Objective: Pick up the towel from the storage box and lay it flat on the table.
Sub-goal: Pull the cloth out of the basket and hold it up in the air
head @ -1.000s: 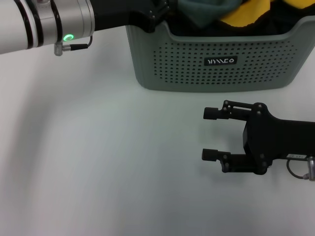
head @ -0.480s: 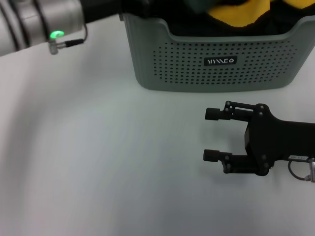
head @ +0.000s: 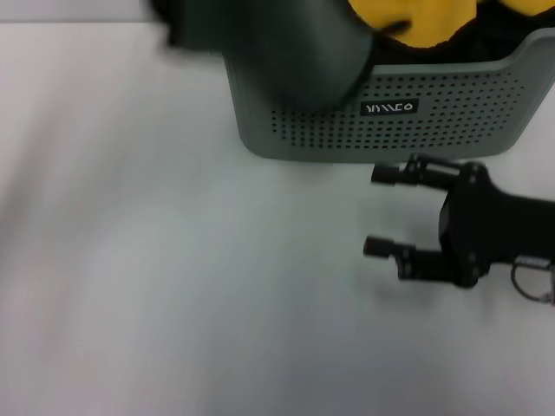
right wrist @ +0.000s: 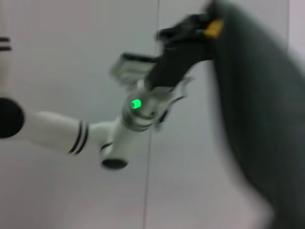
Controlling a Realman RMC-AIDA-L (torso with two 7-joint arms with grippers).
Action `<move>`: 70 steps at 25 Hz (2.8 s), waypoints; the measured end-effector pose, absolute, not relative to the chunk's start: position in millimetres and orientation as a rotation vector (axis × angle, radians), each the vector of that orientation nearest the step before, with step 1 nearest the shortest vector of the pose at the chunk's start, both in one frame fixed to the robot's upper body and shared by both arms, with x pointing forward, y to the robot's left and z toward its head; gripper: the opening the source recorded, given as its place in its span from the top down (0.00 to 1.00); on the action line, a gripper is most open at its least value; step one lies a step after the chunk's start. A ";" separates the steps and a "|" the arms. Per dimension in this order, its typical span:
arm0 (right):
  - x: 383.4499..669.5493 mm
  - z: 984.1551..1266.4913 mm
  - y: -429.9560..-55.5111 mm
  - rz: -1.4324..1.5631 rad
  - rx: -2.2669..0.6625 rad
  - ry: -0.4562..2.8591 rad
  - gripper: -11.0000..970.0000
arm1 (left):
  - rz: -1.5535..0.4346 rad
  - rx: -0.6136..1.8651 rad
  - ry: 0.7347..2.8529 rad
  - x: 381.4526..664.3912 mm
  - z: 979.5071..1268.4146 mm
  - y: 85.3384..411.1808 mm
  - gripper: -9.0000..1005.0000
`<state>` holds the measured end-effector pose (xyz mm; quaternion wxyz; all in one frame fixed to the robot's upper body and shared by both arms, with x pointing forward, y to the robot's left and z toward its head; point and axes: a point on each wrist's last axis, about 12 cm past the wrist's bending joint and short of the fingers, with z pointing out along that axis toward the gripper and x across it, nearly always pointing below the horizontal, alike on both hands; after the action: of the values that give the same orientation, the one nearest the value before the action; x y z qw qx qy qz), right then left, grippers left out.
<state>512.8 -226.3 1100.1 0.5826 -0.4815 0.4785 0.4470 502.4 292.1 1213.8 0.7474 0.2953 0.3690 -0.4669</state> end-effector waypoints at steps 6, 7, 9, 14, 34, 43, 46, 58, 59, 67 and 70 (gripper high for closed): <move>516.8 1107.9 -223.8 1.011 -1.040 1.037 0.28 | -1.074 0.631 0.652 480.5 1215.1 300.1 0.96; 517.3 1109.0 -221.7 1.016 -1.035 1.024 0.28 | -1.079 0.629 0.644 479.8 1215.0 300.0 0.96; 517.8 1110.8 -215.2 1.036 -1.041 1.000 0.28 | -1.089 0.623 0.638 480.3 1213.8 298.8 0.96; 513.6 1115.4 -200.6 1.080 -1.072 0.921 0.28 | -1.078 0.581 0.658 486.0 1200.2 296.2 0.96; 526.5 1127.5 -171.3 1.093 -1.094 0.862 0.29 | -1.112 0.521 0.709 518.6 1166.8 254.7 0.96; 527.9 1132.2 -154.3 1.127 -1.145 0.832 0.29 | -1.115 0.545 0.743 527.7 1164.4 237.4 0.96; 533.6 1132.9 -154.5 1.092 -1.106 0.857 0.29 | -1.127 0.553 0.746 527.6 1163.8 234.3 0.96; 548.9 1132.5 -165.8 0.963 -0.958 0.919 0.29 | -1.128 0.544 0.748 524.8 1161.7 236.0 0.96; 551.4 1132.4 -169.9 0.939 -0.927 0.931 0.29 | -1.129 0.546 0.747 524.7 1161.8 236.1 0.96; 553.1 1136.4 -176.2 0.936 -0.850 0.920 0.30 | -1.108 0.547 0.747 525.2 1160.8 236.1 0.96; 535.1 1139.1 -176.2 1.029 -0.906 0.817 0.30 | -1.093 0.535 0.755 525.4 1159.1 237.8 0.96</move>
<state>535.1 -176.2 1139.1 0.6982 -0.4063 0.3663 0.4618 525.4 237.8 1159.1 0.7543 0.2454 0.3460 -0.5011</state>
